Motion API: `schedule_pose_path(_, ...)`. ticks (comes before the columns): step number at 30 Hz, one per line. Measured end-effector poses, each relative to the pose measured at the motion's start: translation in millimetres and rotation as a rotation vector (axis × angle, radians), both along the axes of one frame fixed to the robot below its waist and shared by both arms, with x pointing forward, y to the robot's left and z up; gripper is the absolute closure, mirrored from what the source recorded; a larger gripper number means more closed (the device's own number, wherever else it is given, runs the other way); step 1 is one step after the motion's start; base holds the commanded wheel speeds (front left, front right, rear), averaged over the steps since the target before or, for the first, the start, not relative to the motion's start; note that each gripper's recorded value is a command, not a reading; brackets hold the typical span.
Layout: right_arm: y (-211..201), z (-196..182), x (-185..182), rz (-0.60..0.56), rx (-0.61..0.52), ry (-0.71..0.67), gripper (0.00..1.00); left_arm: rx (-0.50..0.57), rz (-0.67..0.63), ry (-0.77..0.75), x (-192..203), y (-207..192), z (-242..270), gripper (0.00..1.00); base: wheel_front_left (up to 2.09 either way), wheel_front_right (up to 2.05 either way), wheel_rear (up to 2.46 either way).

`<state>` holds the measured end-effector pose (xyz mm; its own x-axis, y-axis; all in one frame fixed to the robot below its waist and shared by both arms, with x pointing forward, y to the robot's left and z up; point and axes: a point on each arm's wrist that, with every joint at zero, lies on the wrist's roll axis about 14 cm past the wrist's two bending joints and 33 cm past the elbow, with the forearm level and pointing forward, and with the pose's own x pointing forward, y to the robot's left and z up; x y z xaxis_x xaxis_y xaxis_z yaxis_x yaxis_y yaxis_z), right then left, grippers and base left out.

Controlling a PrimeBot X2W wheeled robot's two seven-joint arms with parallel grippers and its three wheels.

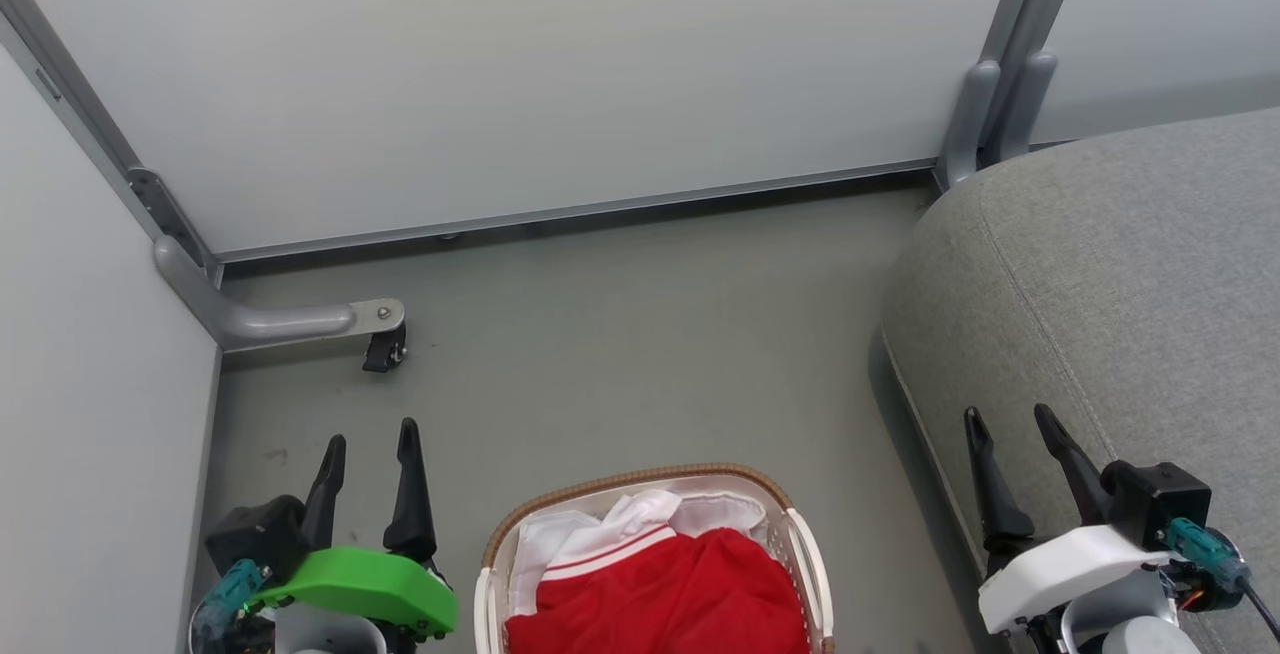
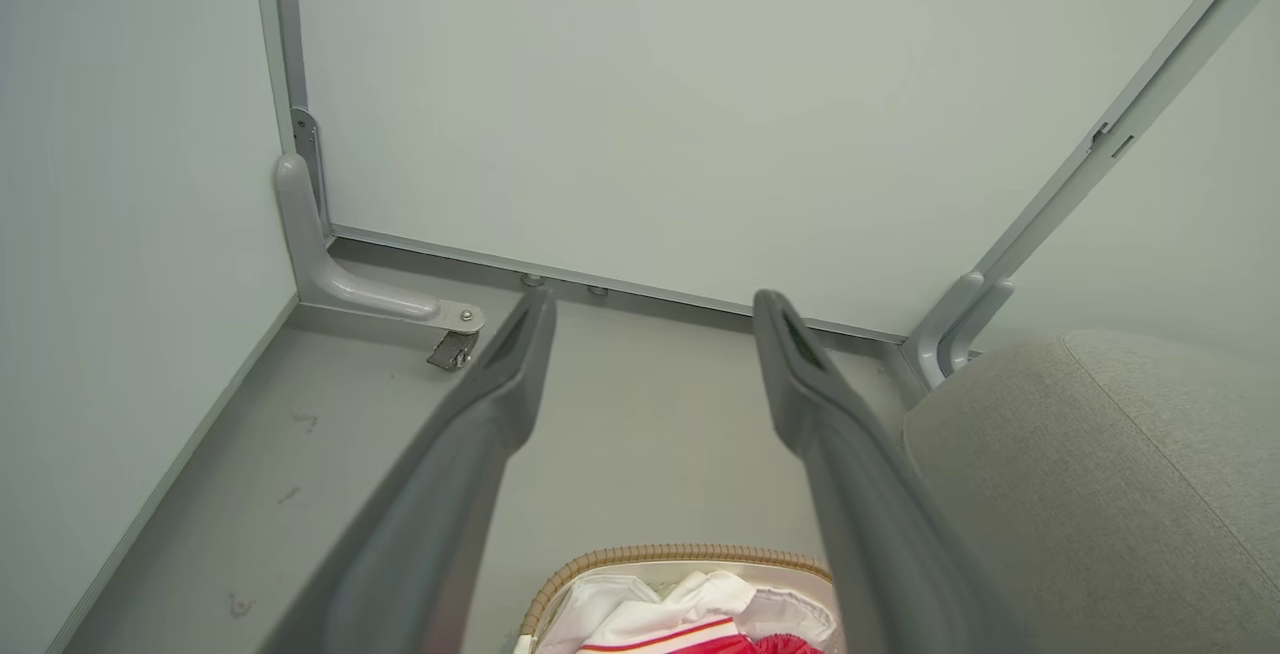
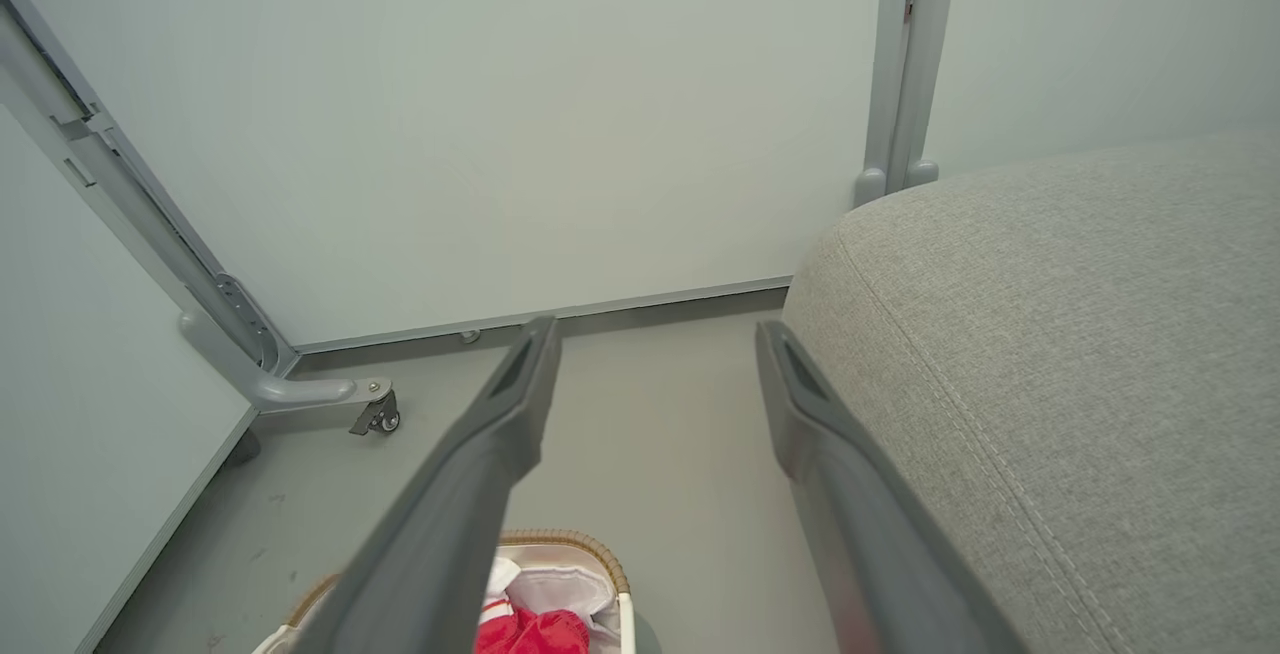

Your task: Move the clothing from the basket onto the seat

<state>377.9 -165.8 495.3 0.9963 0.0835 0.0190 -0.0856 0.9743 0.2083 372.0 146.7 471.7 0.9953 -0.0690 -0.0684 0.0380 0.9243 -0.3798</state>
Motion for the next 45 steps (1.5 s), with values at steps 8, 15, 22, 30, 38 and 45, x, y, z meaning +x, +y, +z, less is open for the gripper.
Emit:
schedule_pose_path(8, 3.4, -0.2, 0.4, 0.016, -0.061, -0.012, 0.00, 0.052, -0.005, -0.004, -1.9, 0.4, -3.1, 0.00, 0.00, 0.00, 0.00)
schedule_pose_path(15, 7.0, -0.8, 0.4, 0.032, -0.113, -0.020, 0.00, 0.098, -0.015, -0.006, -3.2, -0.8, -5.8, 0.00, 0.00, 0.00, 0.00)
schedule_pose_path(22, 9.4, -0.4, 0.3, 0.044, -0.167, -0.033, 0.00, 0.146, -0.030, -0.012, -4.5, -3.2, -7.6, 0.00, 0.00, 0.00, 0.00)
schedule_pose_path(30, 12.8, -2.5, -2.0, 0.062, -0.222, -0.039, 0.00, 0.200, -0.045, -0.015, -7.3, -5.5, -11.0, 0.00, 0.00, 0.00, 0.00)
schedule_pose_path(38, 14.6, -2.4, -3.3, 0.073, -0.260, -0.047, 0.00, 0.233, -0.058, -0.021, -8.9, -7.7, -12.2, 0.00, 0.00, 0.00, 0.00)
schedule_pose_path(45, 14.2, -1.7, -4.5, 0.071, -0.260, -0.049, 0.00, 0.239, -0.062, -0.018, -10.5, -8.4, -13.4, 0.00, 0.00, 0.00, 0.00)
